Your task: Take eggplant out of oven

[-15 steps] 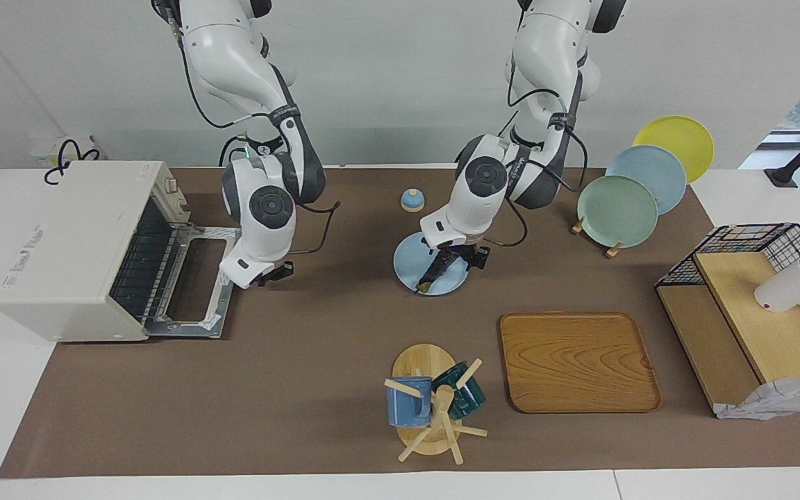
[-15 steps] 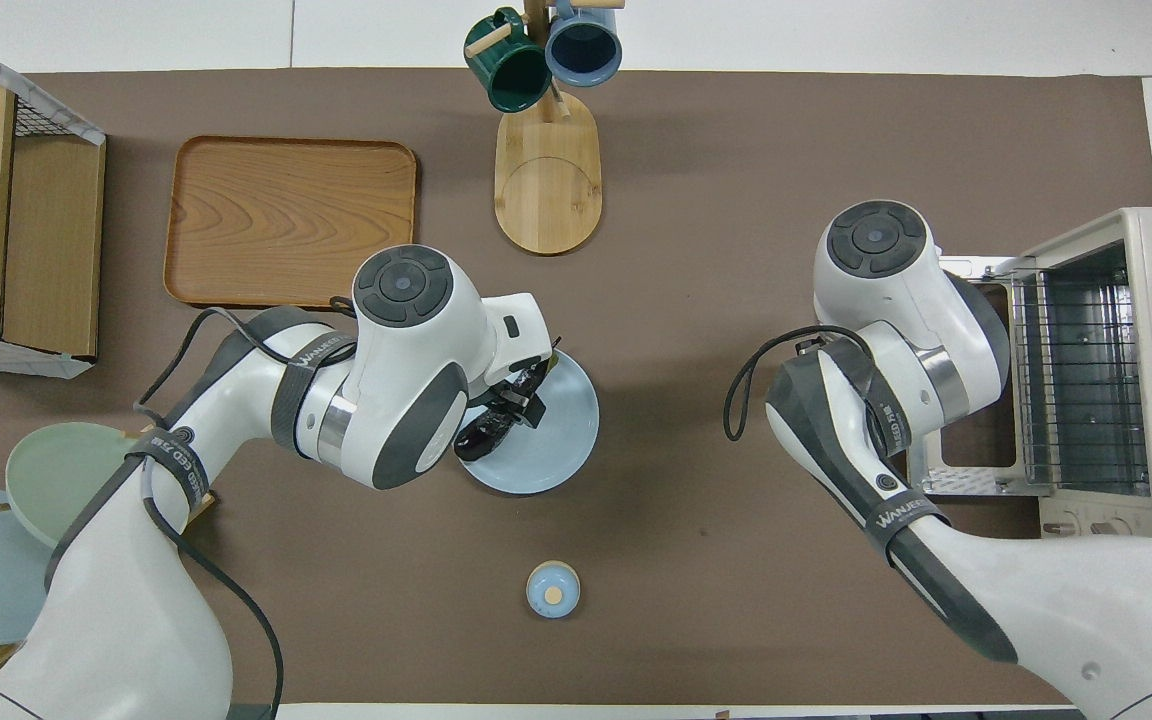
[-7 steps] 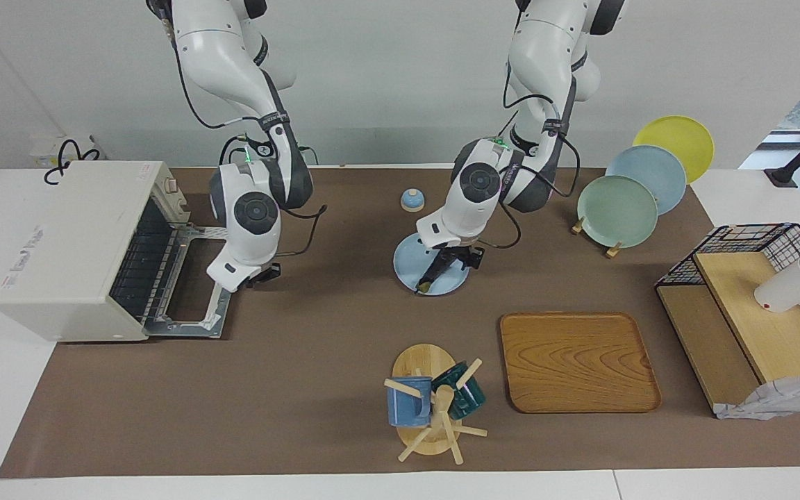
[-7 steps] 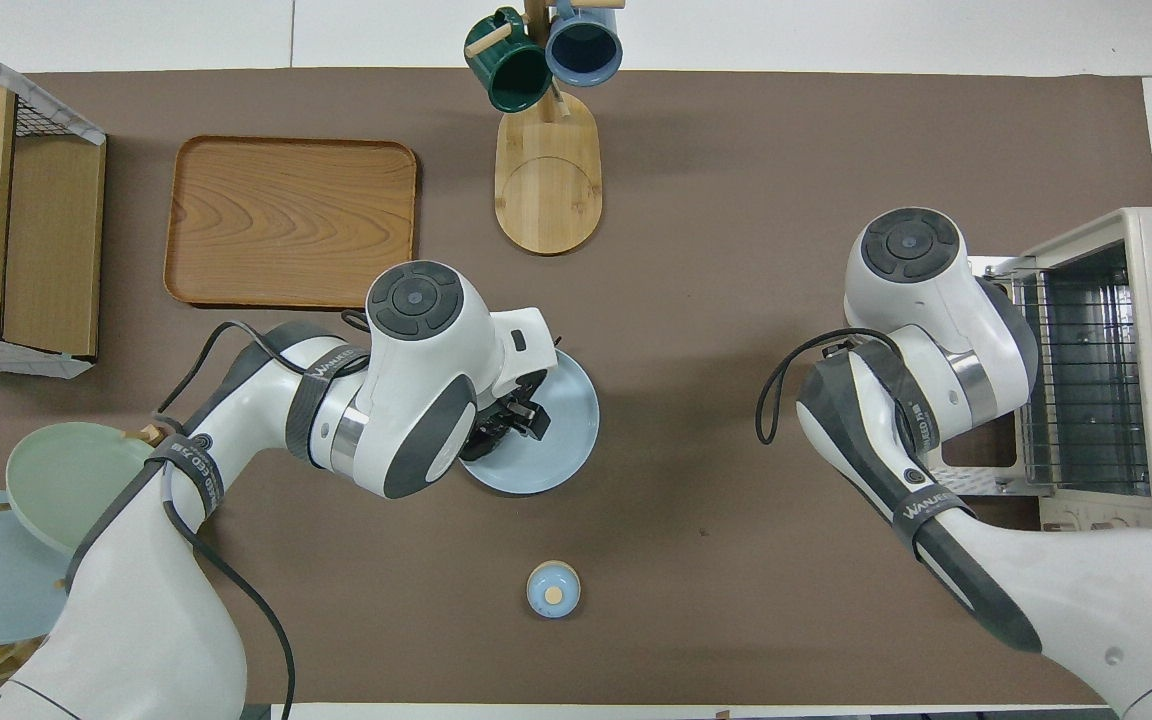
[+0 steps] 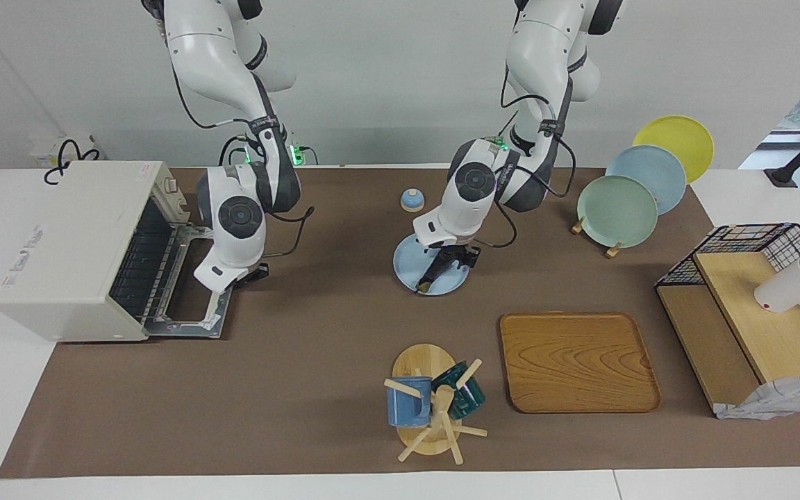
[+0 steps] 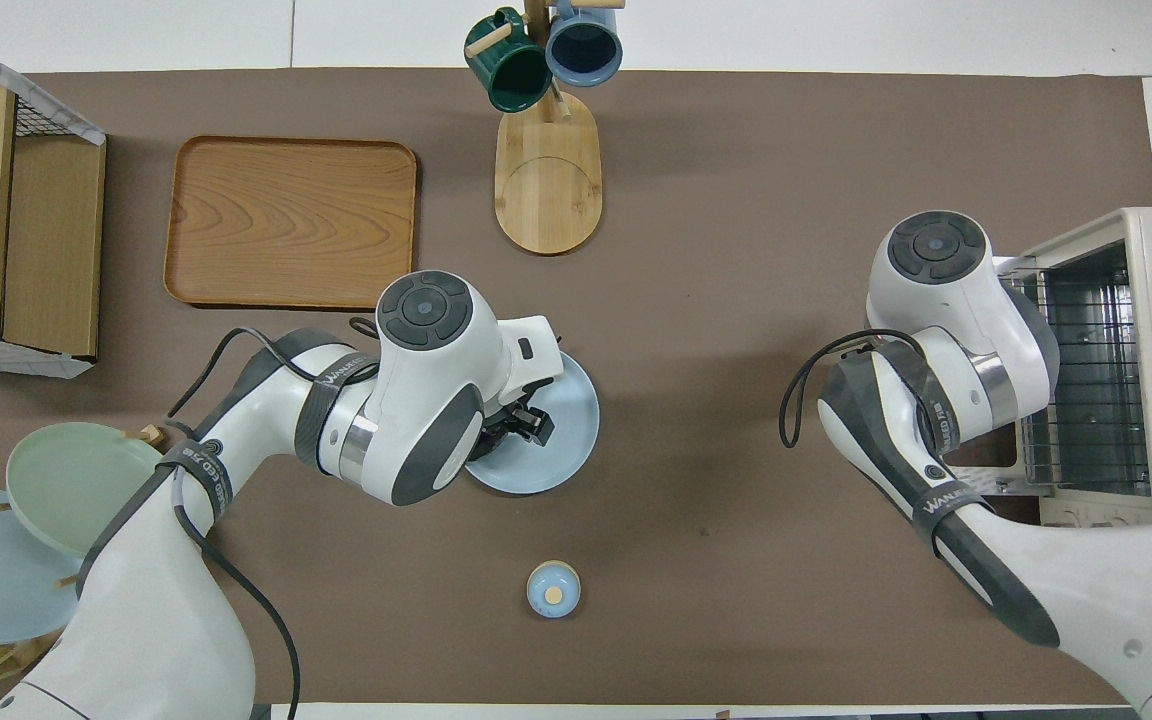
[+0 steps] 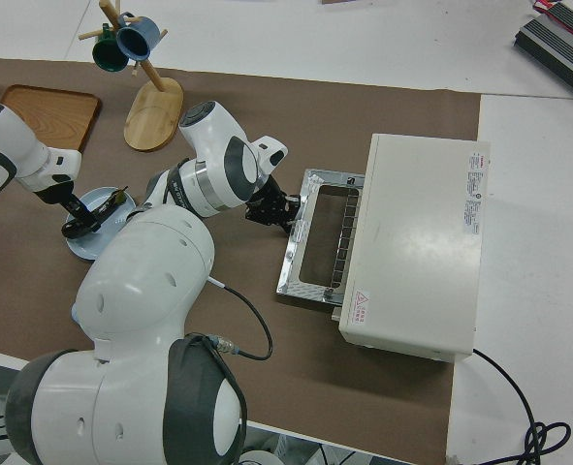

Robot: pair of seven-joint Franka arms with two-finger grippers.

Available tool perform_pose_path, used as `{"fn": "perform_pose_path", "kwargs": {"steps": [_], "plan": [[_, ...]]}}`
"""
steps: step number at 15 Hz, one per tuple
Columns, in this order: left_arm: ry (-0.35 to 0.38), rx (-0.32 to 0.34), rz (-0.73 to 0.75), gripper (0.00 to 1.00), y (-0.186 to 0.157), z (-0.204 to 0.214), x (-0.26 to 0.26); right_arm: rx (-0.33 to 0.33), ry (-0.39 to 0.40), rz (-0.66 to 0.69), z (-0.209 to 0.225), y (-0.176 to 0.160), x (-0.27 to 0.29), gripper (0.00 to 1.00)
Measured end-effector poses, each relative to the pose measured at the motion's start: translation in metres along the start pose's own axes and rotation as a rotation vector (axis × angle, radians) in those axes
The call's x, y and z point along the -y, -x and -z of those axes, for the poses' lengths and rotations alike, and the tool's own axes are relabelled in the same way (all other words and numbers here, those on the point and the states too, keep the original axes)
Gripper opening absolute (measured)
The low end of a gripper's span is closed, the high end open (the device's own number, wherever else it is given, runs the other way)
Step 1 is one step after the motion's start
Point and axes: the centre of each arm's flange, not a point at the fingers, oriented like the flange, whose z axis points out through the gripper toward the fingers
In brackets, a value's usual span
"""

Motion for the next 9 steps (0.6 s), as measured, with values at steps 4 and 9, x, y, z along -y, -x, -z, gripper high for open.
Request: {"fn": "perform_pose_path", "kwargs": {"steps": [4, 9], "plan": [[0.0, 0.001, 0.001, 0.86, 0.001, -0.004, 0.001, -0.001, 0.013, 0.029, 0.0, 0.001, 0.002, 0.01], [0.0, -0.003, 0.002, 0.67, 0.001, -0.004, 0.001, 0.002, 0.042, 0.07, 0.031, 0.009, -0.004, 0.01]]}}
